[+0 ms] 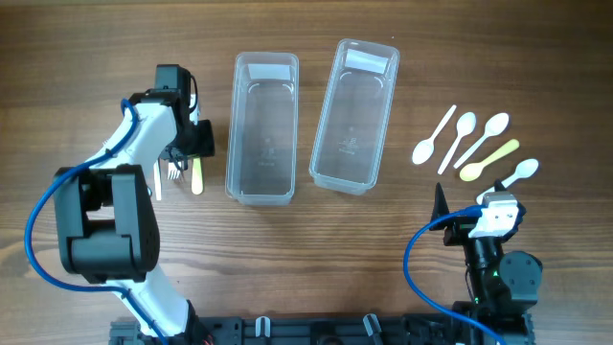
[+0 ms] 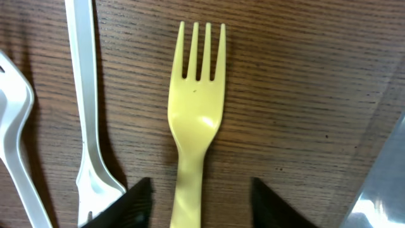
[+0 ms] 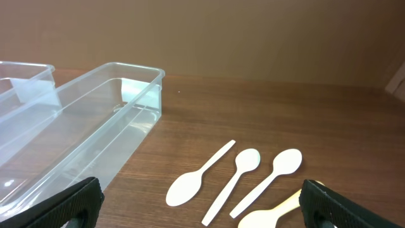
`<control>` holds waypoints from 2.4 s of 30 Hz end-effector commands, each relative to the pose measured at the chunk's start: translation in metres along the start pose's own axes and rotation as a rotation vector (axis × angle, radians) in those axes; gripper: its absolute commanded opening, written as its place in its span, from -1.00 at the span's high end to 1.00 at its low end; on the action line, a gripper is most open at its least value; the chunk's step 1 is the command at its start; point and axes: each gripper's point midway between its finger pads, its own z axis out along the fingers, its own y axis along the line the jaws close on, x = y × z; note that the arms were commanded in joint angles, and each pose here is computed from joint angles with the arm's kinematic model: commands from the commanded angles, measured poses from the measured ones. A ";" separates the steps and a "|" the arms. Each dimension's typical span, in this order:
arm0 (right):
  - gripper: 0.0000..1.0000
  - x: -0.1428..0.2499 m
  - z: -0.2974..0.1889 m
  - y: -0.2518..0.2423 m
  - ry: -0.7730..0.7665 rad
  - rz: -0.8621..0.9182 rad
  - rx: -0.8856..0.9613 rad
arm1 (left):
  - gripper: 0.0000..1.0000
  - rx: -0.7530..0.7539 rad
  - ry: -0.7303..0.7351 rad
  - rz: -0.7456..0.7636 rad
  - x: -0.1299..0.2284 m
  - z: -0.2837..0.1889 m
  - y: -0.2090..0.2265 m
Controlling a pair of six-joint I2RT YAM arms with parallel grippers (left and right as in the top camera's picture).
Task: Pack container
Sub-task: 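Close the left gripper on the yellow fork handle and lift, then carry the yellow fork into the left container and release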
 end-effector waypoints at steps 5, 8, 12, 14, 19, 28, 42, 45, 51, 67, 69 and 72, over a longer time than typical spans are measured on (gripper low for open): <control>-0.99 0.000 0.000 0.001 -0.008 -0.008 -0.001 | 0.03 -0.016 0.024 -0.013 0.004 0.010 0.009; -0.99 0.000 0.000 0.001 -0.008 -0.008 -0.001 | 0.03 -0.020 0.056 -0.012 0.009 0.021 0.009; -0.99 0.000 0.000 0.001 -0.008 -0.008 -0.001 | 0.31 -0.019 0.102 -0.011 0.018 0.036 0.009; -0.99 0.000 0.000 0.001 -0.008 -0.008 -0.001 | 0.92 -0.021 0.117 -0.011 0.021 0.038 0.009; -0.99 0.000 0.000 0.001 -0.008 -0.008 -0.001 | 0.92 -0.024 0.132 -0.010 0.025 0.036 0.010; -0.99 0.000 0.000 0.001 -0.008 -0.008 -0.001 | 0.92 -0.051 -0.113 -0.020 -0.044 -0.063 0.013; -0.99 0.000 0.000 0.001 -0.007 -0.008 -0.001 | 0.92 0.315 -0.270 0.140 -0.038 -0.182 -0.089; -0.99 0.000 0.000 0.001 -0.008 -0.008 -0.001 | 0.92 0.327 -0.242 0.198 -0.024 -0.181 -0.112; -0.99 0.000 0.000 0.001 -0.008 -0.008 -0.001 | 0.92 0.326 -0.167 0.256 0.002 -0.178 -0.130; -0.99 0.000 0.000 0.001 -0.008 -0.008 -0.001 | 0.92 0.215 -0.127 0.242 -0.004 -0.139 -0.116; -1.00 0.000 0.000 0.001 -0.008 -0.008 -0.001 | 0.92 0.212 -0.106 0.242 -0.003 -0.131 -0.117; -0.99 0.000 0.000 0.001 -0.007 -0.009 -0.001 | 0.92 0.239 -0.086 0.244 -0.002 -0.127 -0.122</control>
